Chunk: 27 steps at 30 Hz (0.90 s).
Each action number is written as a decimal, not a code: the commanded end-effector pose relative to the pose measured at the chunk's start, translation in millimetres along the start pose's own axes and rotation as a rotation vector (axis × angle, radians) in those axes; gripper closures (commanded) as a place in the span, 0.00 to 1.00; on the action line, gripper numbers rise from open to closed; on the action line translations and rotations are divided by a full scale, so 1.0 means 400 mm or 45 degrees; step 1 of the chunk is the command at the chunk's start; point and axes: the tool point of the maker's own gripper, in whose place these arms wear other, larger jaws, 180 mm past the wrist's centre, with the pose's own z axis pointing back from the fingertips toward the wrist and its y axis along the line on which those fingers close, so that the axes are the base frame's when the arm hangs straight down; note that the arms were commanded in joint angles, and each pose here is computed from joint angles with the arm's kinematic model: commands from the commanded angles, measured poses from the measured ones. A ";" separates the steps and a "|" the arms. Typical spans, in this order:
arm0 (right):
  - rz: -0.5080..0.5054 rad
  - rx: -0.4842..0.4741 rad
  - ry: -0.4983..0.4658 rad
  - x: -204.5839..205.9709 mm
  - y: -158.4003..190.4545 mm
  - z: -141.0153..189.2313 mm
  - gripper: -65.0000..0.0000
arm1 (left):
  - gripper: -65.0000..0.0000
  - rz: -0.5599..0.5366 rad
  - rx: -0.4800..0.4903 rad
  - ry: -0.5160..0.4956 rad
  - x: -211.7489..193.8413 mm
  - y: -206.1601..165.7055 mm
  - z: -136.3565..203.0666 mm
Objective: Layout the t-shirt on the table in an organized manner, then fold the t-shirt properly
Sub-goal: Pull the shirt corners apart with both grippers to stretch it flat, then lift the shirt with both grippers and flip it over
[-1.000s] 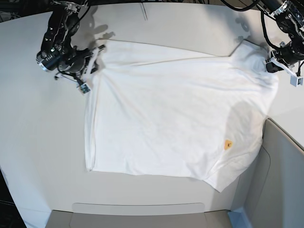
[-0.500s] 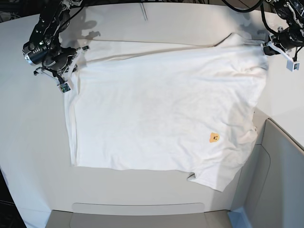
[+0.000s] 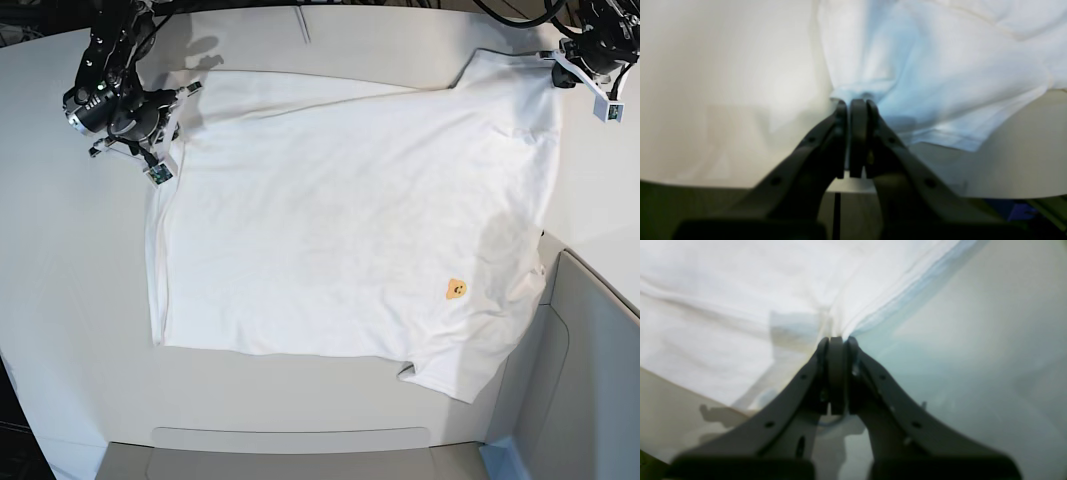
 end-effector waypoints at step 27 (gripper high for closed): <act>0.069 -0.071 -0.017 0.000 -0.039 0.039 1.00 | 1.00 0.043 0.077 -0.109 0.048 0.048 0.038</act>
